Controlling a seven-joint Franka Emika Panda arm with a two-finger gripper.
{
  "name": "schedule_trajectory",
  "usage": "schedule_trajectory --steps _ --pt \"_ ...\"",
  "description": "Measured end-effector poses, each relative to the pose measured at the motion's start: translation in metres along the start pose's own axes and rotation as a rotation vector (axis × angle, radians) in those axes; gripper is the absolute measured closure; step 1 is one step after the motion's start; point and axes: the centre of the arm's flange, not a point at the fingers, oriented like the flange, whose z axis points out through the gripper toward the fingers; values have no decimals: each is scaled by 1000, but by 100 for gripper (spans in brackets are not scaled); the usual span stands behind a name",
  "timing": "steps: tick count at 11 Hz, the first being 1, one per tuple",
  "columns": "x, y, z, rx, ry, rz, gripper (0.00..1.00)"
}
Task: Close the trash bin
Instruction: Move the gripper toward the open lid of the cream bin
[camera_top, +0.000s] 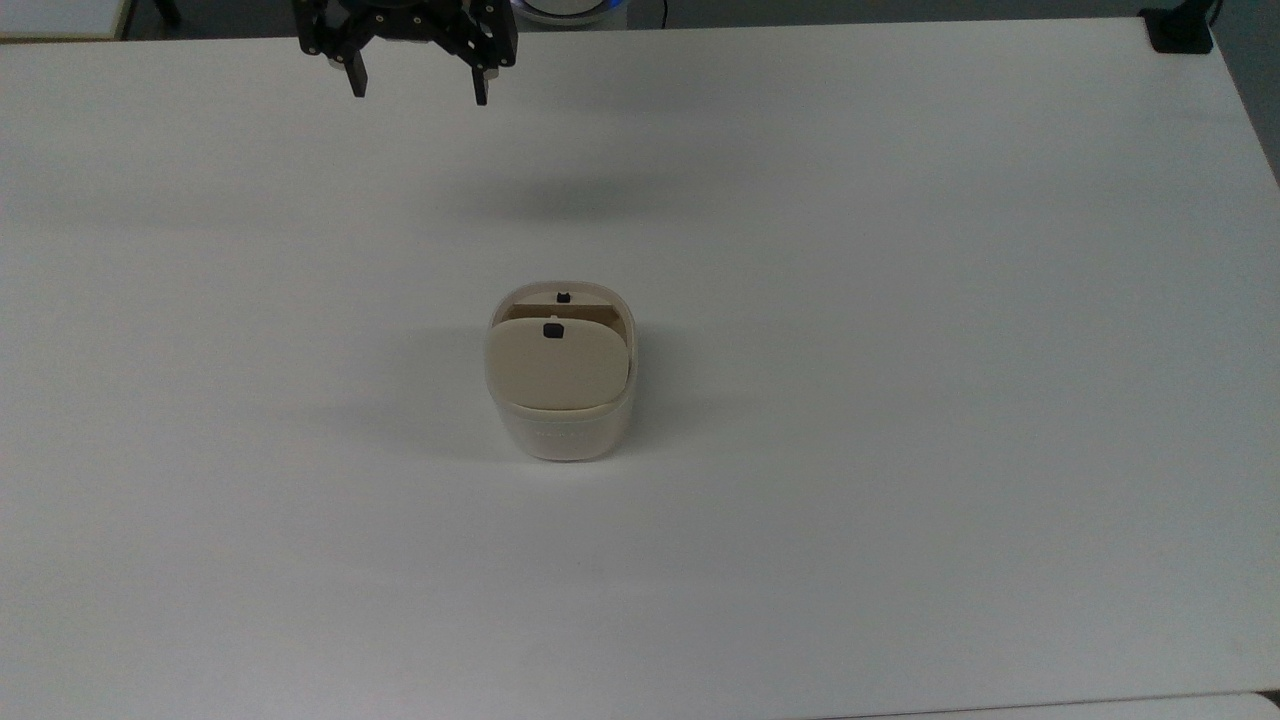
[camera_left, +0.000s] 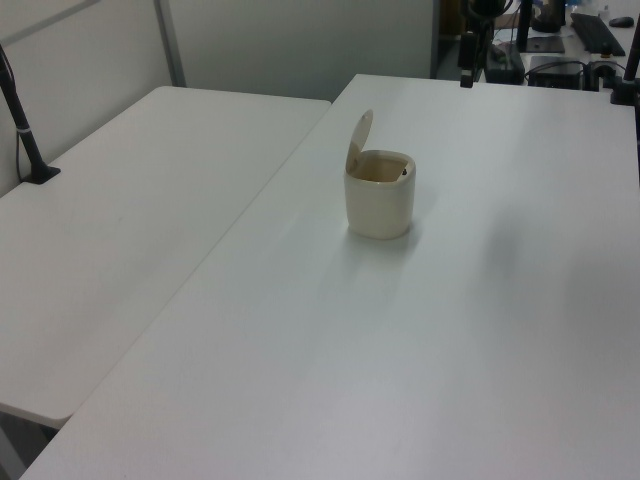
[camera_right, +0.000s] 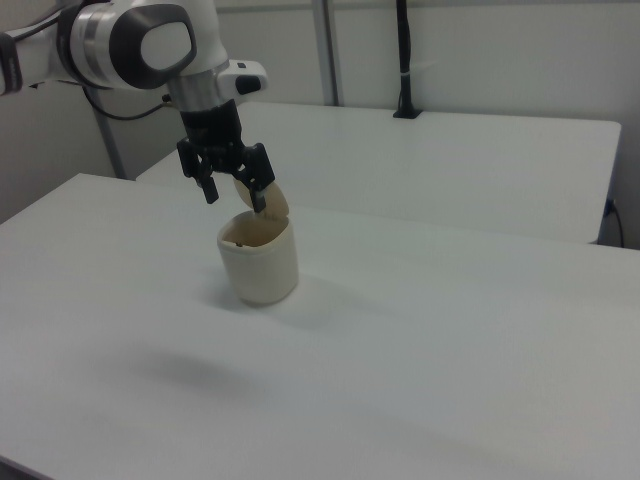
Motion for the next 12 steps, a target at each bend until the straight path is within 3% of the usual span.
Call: schedule_trajectory --steps 6,8,9,12 --pt "0 11 -3 -2 6 20 0" --pt "-1 18 -1 -3 3 26 9" --pt "0 17 1 -3 -1 2 20" --pt "18 1 13 42 59 -40 69"
